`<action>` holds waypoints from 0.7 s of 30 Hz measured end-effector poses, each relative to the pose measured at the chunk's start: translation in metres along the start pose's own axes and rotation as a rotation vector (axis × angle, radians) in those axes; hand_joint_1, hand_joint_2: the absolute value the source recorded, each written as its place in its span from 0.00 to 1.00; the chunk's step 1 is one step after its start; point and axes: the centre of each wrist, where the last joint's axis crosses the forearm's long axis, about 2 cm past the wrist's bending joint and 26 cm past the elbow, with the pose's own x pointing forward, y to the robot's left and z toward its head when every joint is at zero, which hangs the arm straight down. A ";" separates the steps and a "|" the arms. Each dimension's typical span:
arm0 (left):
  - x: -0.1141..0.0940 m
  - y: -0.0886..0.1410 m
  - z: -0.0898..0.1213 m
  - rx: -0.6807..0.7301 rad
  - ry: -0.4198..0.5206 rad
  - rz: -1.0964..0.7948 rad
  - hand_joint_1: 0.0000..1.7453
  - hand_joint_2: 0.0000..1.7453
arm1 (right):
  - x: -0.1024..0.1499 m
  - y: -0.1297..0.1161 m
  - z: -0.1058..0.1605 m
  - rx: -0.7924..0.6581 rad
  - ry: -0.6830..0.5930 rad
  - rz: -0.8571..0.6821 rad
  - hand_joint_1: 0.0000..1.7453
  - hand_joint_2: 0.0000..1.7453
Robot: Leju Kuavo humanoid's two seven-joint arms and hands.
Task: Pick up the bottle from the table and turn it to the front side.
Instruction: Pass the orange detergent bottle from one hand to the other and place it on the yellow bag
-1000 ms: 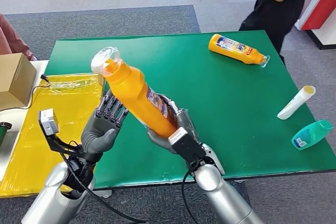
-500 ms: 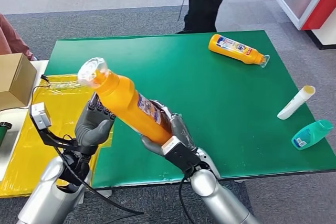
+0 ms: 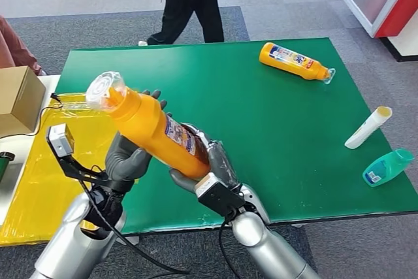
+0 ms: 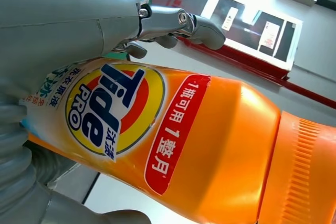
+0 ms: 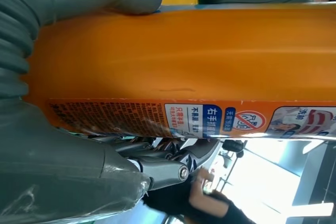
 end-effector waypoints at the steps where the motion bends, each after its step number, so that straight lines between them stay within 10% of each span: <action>1: 0.000 0.000 -0.001 0.000 0.001 0.000 0.00 1.00 | 0.000 0.000 0.000 -0.002 0.000 0.001 1.00 1.00; 21: -0.001 -0.004 -0.015 0.018 0.029 -0.048 0.00 1.00 | 0.005 0.004 -0.005 -0.020 -0.050 0.140 1.00 1.00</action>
